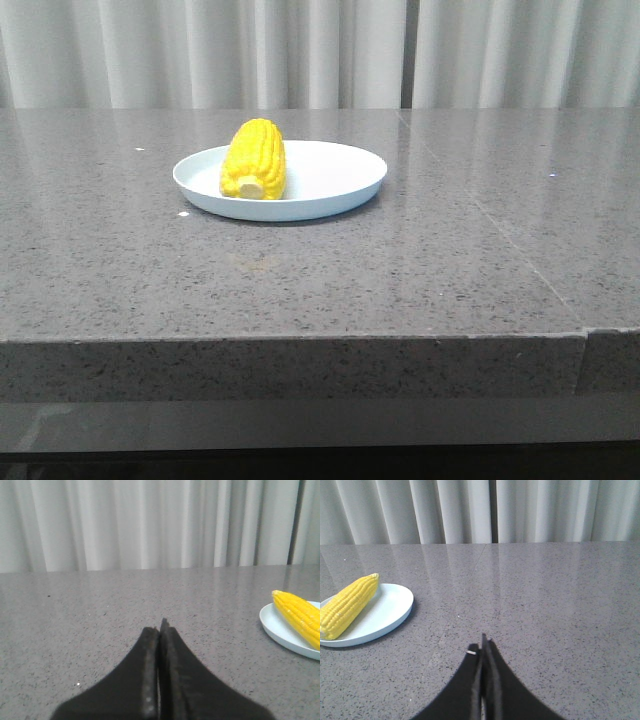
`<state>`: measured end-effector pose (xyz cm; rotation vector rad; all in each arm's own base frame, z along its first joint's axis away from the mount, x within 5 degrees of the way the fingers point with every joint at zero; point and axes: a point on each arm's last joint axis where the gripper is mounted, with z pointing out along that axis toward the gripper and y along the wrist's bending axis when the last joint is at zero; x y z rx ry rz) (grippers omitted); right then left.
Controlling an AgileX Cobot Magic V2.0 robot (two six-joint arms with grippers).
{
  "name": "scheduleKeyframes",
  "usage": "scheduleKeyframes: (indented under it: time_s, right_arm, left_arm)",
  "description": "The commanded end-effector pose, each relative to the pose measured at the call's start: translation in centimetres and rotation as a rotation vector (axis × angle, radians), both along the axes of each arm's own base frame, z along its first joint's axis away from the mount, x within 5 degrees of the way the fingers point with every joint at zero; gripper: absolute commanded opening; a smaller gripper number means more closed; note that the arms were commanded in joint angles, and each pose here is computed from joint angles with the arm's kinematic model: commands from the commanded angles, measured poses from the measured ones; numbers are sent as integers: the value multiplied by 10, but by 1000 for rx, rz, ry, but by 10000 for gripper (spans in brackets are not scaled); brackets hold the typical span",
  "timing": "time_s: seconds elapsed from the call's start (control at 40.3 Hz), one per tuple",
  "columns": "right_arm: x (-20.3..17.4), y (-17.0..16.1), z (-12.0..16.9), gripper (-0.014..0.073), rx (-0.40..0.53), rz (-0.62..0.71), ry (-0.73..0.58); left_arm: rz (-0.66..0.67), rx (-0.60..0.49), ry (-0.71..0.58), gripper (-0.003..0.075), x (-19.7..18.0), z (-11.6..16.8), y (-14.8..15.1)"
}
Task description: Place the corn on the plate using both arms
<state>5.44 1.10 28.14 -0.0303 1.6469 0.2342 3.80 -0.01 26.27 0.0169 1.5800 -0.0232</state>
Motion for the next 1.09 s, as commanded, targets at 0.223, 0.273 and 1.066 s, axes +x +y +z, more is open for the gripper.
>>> scheduleKeyframes:
  time_s: [0.223,0.273,1.066]
  right_arm:
    - [0,-1,15,-69,-6,-17,-93]
    - [0,-1,15,-69,-6,-17,-93]
    - [0,-1,15,-69,-6,-17,-92]
  left_arm:
    - [-6,-41,-46,-20,13,-39,-1]
    - [-6,-42,-45,-20,14,-46,-2]
    - [-7,-44,-44,-20,17,-57,-2]
